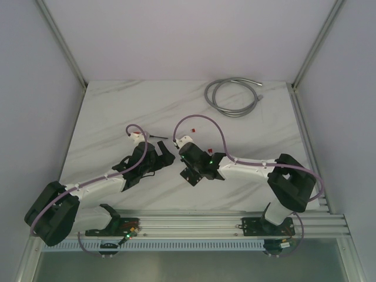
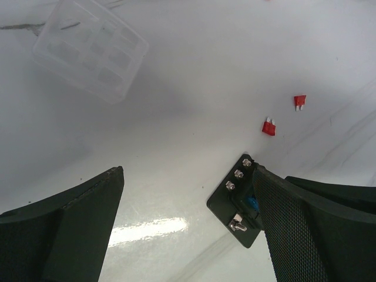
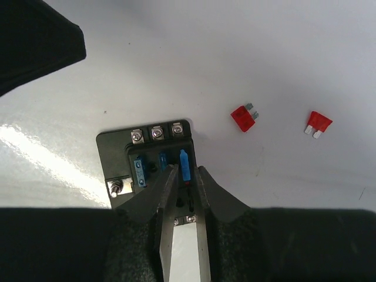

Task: Snap on the fuse box
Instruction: Install the fuse at the fuse box base, then pick up the fuse from the center of the board.

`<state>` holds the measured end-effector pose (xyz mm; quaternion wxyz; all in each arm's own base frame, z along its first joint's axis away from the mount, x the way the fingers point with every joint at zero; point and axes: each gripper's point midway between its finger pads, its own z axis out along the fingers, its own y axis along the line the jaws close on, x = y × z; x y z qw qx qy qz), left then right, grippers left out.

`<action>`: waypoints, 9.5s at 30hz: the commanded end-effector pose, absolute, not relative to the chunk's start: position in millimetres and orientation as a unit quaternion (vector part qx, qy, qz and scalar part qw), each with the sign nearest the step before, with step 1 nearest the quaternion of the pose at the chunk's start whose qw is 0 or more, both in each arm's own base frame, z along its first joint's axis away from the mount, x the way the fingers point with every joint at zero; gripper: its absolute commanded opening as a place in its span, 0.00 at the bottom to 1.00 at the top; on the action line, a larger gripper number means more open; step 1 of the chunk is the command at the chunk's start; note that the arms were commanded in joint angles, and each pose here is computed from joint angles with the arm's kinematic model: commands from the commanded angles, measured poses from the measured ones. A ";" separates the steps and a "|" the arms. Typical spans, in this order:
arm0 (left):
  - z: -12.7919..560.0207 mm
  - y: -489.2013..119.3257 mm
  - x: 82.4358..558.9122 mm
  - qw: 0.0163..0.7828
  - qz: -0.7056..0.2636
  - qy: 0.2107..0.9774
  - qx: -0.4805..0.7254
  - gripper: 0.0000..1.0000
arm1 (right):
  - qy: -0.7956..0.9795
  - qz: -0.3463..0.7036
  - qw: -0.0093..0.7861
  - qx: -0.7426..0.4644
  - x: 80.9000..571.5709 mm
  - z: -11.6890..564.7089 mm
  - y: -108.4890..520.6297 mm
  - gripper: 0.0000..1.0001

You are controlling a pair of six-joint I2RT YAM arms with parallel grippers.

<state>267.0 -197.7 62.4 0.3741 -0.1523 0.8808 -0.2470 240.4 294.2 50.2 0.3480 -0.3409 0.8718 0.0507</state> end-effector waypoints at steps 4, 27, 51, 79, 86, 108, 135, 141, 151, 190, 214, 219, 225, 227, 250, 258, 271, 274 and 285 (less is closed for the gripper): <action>70.2 -199.6 268.6 0.377 -0.255 0.878 -0.151 1.00 | 0.866 0.074 0.359 -0.342 238.7 62.9 296.4 0.25; 53.3 -232.9 233.1 0.280 -0.319 0.898 -0.117 0.80 | 0.876 0.165 0.297 -0.343 247.5 62.0 300.2 0.23; 15.5 -269.8 210.2 0.211 -0.305 0.922 -0.110 0.55 | 0.900 0.125 0.225 -0.350 235.9 34.9 282.4 0.07; -11.8 -251.8 211.8 0.213 -0.253 0.934 -0.135 0.42 | 0.936 -0.028 0.061 -0.346 198.4 -43.3 215.7 0.00; -15.3 -241.5 215.9 0.220 -0.237 0.935 -0.144 0.42 | 0.937 -0.056 0.015 -0.345 186.9 -63.2 202.9 0.00; -2.6 -236.3 223.8 0.230 -0.245 0.932 -0.134 0.43 | 0.930 0.121 0.200 -0.283 229.3 50.0 297.6 0.25; -3.3 -237.8 222.3 0.226 -0.246 0.934 -0.128 0.43 | 0.938 0.152 0.190 -0.248 242.0 40.4 290.6 0.16; -3.6 -237.4 222.6 0.226 -0.246 0.934 -0.128 0.42 | 0.940 0.148 0.180 -0.248 241.0 30.4 289.8 0.13; -4.4 -236.4 222.4 0.226 -0.243 0.934 -0.129 0.42 | 0.952 0.112 0.115 -0.259 220.4 -0.8 269.9 0.00; 57.3 -222.1 251.2 0.334 -0.241 0.903 -0.122 0.72 | 0.929 0.029 0.317 -0.189 292.2 86.2 232.0 0.46; 92.9 -187.1 250.3 0.411 -0.243 0.866 -0.148 1.00 | 0.935 0.042 0.300 -0.187 349.4 32.2 224.2 0.49; 94.8 -184.4 249.3 0.415 -0.243 0.864 -0.153 1.00 | 0.937 0.051 0.286 -0.195 349.8 23.0 228.5 0.48; 100.7 -189.4 251.9 0.415 -0.247 0.864 -0.144 1.00 | 0.942 0.046 0.276 -0.187 348.1 19.7 220.2 0.45; 102.7 -193.5 251.8 0.410 -0.254 0.865 -0.138 1.00 | 0.943 0.049 0.270 -0.185 346.0 20.1 219.1 0.44; 95.7 -202.0 251.1 0.389 -0.261 0.873 -0.139 1.00 | 0.959 0.034 0.223 -0.169 315.3 2.7 205.9 0.35; 92.1 -209.7 252.1 0.382 -0.270 0.874 -0.134 0.99 | 0.959 0.021 0.228 -0.169 312.9 3.7 206.7 0.28; 95.3 -232.4 253.3 0.386 -0.298 0.867 -0.103 0.93 | 0.947 0.060 0.274 -0.156 312.3 31.8 219.4 0.24; 101.4 -239.8 255.6 0.400 -0.315 0.855 -0.094 0.89 | 0.938 0.093 0.304 -0.138 311.1 53.1 231.0 0.24; 95.5 -240.7 255.5 0.416 -0.313 0.847 -0.104 0.85 | 0.937 0.089 0.328 -0.083 304.7 61.8 233.0 0.40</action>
